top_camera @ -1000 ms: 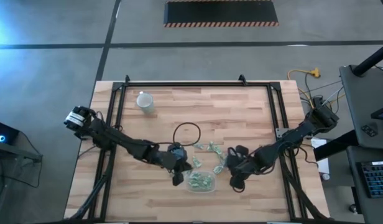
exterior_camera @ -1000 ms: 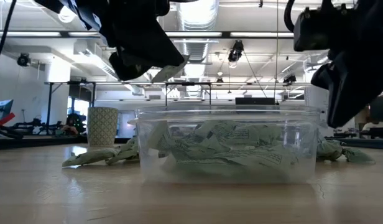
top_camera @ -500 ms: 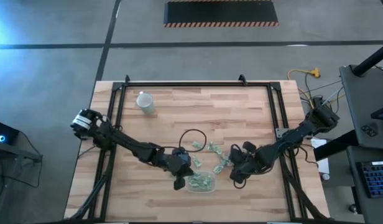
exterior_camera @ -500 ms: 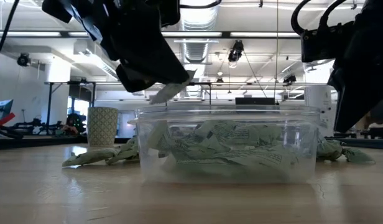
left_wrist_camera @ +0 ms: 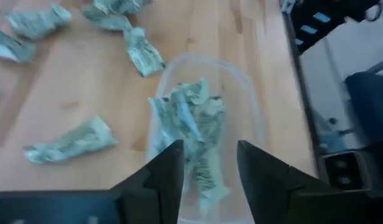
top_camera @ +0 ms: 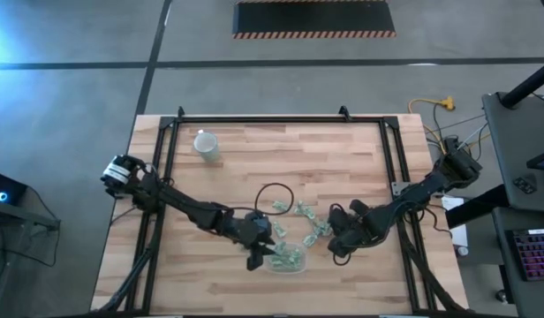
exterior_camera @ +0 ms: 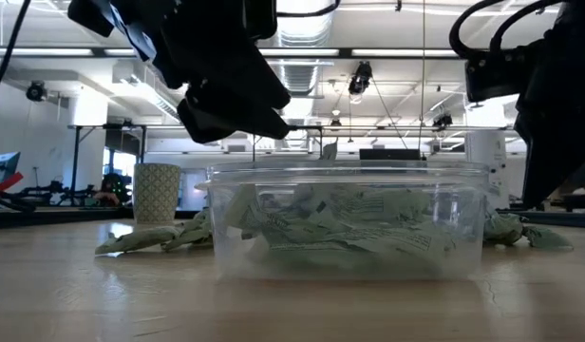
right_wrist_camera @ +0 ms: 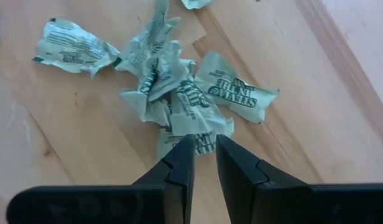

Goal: Pick and place Stevia / Truvia into bins
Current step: Put the stevia packet into the transparent container

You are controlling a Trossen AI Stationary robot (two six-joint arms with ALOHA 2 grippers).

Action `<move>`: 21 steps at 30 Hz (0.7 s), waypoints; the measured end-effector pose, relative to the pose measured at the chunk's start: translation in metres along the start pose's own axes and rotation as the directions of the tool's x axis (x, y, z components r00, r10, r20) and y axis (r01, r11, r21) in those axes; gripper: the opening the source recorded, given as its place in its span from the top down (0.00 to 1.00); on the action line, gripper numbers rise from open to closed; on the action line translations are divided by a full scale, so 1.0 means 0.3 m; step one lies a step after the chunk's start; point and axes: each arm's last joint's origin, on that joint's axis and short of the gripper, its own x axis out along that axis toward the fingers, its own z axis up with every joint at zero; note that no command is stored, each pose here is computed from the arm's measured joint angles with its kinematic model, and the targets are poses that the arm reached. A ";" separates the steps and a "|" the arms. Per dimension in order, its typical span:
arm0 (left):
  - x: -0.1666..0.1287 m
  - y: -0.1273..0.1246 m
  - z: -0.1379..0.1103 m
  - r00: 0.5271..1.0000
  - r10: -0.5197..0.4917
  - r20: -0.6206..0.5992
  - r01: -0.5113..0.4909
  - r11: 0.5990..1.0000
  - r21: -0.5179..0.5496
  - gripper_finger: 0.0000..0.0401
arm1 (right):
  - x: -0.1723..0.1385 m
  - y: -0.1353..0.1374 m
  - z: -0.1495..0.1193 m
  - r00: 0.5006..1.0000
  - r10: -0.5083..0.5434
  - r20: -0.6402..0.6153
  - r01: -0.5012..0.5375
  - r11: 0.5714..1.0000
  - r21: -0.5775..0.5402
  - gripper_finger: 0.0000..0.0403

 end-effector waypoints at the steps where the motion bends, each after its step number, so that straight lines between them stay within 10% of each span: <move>1: -0.002 -0.002 0.001 1.000 -0.011 -0.005 0.010 1.000 -0.021 0.67 | 0.001 0.000 -0.001 1.000 0.001 0.000 -0.001 1.000 -0.005 0.86; 12: -0.068 -0.050 -0.001 0.985 -0.159 -0.064 0.152 0.983 -0.103 0.66 | 0.030 0.002 -0.010 0.994 0.095 0.045 -0.090 0.990 -0.110 0.84; 21: -0.123 -0.071 -0.041 0.983 -0.093 -0.158 0.077 0.992 -0.105 0.66 | 0.003 -0.025 -0.005 0.970 0.180 0.164 -0.157 0.977 -0.142 0.71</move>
